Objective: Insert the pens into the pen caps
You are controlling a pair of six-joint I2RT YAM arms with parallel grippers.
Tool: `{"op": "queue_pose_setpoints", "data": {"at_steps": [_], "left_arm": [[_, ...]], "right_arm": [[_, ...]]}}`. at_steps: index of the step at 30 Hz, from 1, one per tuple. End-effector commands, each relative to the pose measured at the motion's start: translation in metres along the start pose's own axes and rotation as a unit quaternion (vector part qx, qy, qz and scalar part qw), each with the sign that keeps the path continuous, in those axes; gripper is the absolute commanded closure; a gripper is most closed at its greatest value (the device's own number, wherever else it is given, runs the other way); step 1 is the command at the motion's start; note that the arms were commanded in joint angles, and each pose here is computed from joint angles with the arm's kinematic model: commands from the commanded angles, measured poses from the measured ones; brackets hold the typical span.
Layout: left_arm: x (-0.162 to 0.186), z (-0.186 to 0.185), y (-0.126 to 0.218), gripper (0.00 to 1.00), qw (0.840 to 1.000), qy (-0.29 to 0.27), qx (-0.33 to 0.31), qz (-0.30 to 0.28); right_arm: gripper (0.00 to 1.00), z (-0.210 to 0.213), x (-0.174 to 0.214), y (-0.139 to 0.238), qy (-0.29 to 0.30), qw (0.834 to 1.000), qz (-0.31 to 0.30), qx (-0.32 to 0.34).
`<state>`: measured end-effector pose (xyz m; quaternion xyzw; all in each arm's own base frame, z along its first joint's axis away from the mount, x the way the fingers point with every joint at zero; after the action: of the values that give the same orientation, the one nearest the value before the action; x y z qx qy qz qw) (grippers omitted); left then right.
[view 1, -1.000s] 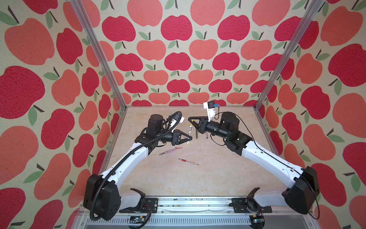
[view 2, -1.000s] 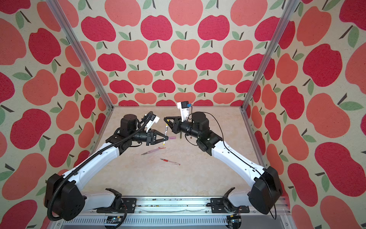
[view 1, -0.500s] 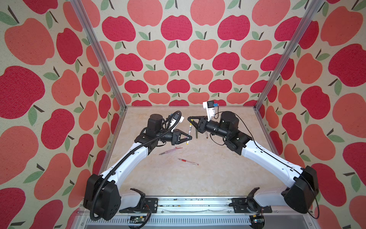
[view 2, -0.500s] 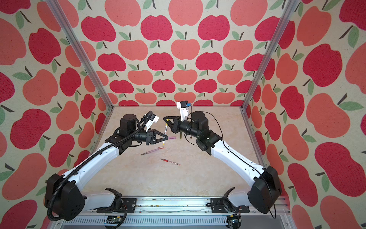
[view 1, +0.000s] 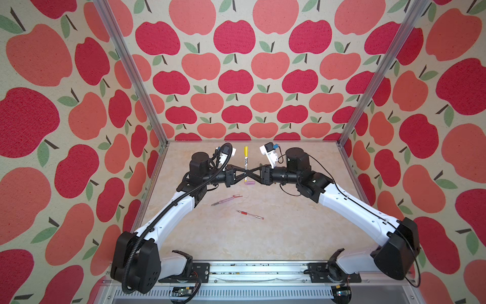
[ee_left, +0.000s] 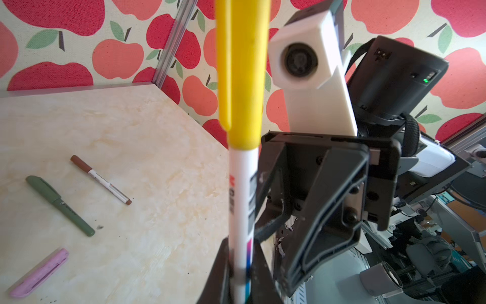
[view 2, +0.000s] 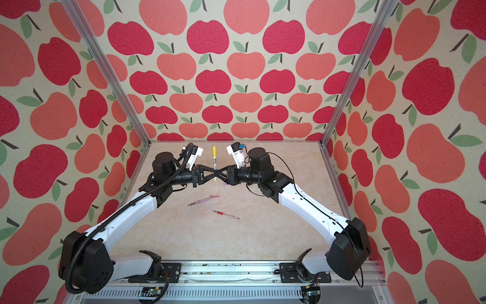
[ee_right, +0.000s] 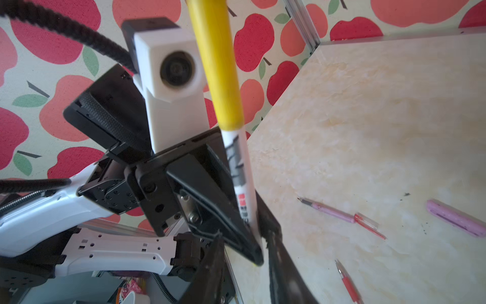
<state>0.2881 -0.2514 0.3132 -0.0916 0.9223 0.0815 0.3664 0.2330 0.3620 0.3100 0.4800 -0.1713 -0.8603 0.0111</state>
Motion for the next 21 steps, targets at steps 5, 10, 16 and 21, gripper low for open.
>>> {"op": "queue_pose_setpoints", "data": {"at_steps": [5,10,16,21], "left_arm": [[-0.020,-0.016,0.000,1.00,0.998,-0.048,0.017,-0.042],[-0.016,-0.015,-0.001,1.00,0.998,-0.047,0.014,-0.039],[-0.009,-0.013,-0.001,1.00,0.999,-0.046,0.004,-0.030],[-0.001,-0.016,-0.004,1.00,0.999,-0.042,0.005,-0.022]], "right_arm": [[0.67,0.007,0.028,0.000,-0.019,0.998,0.058,-0.023],[0.67,0.014,0.017,0.012,0.008,0.999,0.046,-0.012],[0.65,0.017,0.002,0.038,0.064,0.996,0.035,0.042],[0.59,0.020,-0.013,0.049,0.093,0.994,0.012,0.064]]}}
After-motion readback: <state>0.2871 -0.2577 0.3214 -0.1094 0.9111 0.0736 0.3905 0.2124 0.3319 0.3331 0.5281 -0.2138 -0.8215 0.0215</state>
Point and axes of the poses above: each gripper's point midway between its finger pads, its own y axis back along the fingers, its own z axis along the line the jaws close on, x = y × z, the point moved 1 cm from there along y, back along the fingers, and after that the axes turned 14 degrees about y, right-handed, at the moved point
